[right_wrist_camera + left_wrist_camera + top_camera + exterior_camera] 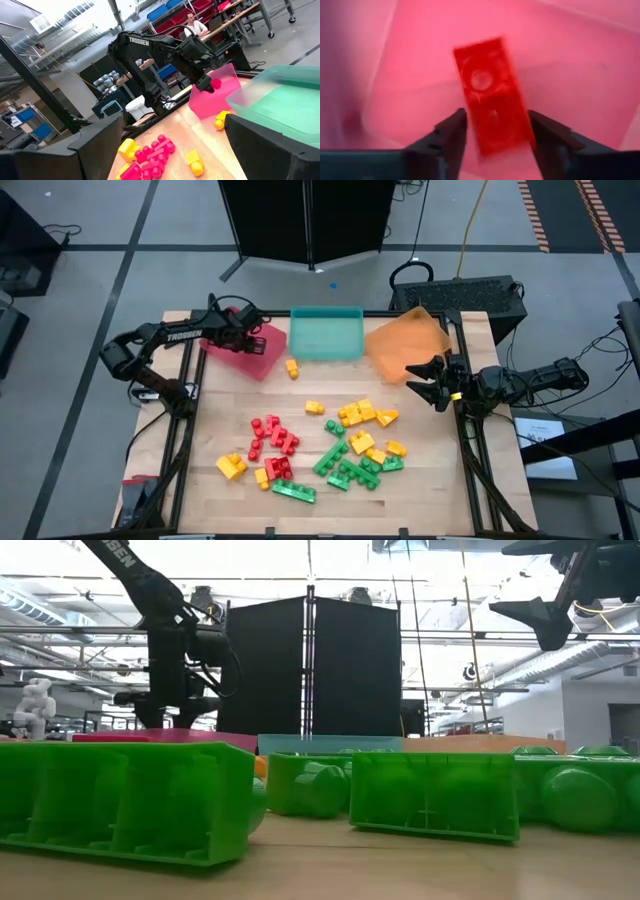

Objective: Sort blocks
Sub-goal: Put the red game piece into the red bin, then put the yellow game piece into the orange bin

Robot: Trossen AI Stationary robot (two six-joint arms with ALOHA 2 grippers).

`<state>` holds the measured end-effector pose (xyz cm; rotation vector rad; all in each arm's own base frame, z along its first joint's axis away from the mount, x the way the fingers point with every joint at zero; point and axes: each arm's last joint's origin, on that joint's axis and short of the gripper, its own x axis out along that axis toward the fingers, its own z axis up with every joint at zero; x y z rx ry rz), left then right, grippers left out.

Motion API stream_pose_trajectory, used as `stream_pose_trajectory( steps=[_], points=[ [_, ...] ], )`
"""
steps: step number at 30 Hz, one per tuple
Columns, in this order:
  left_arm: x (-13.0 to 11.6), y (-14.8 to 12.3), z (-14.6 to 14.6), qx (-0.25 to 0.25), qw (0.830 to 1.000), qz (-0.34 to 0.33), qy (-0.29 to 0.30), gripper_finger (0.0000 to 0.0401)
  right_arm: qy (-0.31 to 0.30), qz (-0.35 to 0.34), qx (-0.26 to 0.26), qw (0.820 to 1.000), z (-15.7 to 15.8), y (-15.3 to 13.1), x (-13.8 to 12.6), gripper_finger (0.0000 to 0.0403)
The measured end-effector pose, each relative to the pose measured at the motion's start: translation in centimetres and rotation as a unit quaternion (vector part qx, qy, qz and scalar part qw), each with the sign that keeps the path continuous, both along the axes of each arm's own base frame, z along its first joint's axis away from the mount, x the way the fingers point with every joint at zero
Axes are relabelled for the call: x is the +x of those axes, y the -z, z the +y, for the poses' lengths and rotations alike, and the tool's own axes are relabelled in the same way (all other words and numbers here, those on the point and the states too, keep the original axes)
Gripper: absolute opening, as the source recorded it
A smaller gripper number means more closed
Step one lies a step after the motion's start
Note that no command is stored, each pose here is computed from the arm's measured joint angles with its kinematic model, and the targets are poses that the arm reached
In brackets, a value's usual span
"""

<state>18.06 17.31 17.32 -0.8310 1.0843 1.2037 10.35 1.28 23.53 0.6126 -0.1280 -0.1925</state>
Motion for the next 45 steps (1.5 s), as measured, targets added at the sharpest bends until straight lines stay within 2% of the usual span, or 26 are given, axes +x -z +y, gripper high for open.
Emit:
stream_pose_trajectory(
  steps=[5,8,10,13,19,21,24,27,30,38,45],
  points=[
    [0.0,0.0,0.0,-0.005,1.000,-0.002,0.006,0.0286,0.000,0.000,0.000,1.000,0.0,0.0,0.0,0.0343],
    [0.2,-0.2,-0.1,-0.024,0.999,-0.017,0.020,0.0296,0.000,0.000,0.000,1.000,0.0,0.0,0.0,0.0343],
    [0.7,-1.0,-0.1,-0.039,0.997,-0.041,0.057,0.0298,0.000,0.000,0.000,1.000,0.0,0.0,0.0,0.0343],
    [1.5,-3.5,-0.4,-0.025,0.992,-0.061,0.109,0.0299,0.000,0.000,0.000,1.000,0.0,0.0,0.0,0.0343],
    [2.8,-10.3,-1.9,0.062,0.971,-0.110,0.201,0.0300,0.000,0.000,0.000,1.000,0.0,0.0,0.0,0.0343],
    [3.1,-12.2,-3.2,0.073,0.961,-0.134,0.231,0.0300,0.000,0.000,0.000,1.000,0.0,0.0,0.0,0.0343],
    [3.3,-14.0,-6.2,0.059,0.946,-0.144,0.284,0.0300,0.000,0.000,0.000,1.000,0.0,0.0,0.0,0.0343],
    [3.5,-14.6,-10.0,0.037,0.924,-0.135,0.356,0.0301,0.000,0.000,0.000,1.000,0.0,0.0,0.0,0.0343],
    [3.6,-14.8,-14.2,0.001,0.887,-0.138,0.440,0.0301,0.000,0.000,-0.001,1.000,0.0,0.0,0.0,0.0343],
    [2.8,-14.5,-25.1,-0.074,0.801,-0.147,0.575,0.0301,0.000,0.000,0.000,1.000,0.0,0.0,0.0,0.0343],
    [0.9,-12.8,-31.9,-0.114,0.760,-0.102,0.631,0.0301,0.000,0.000,0.000,1.000,0.0,0.0,0.0,0.0343]
  ],
)
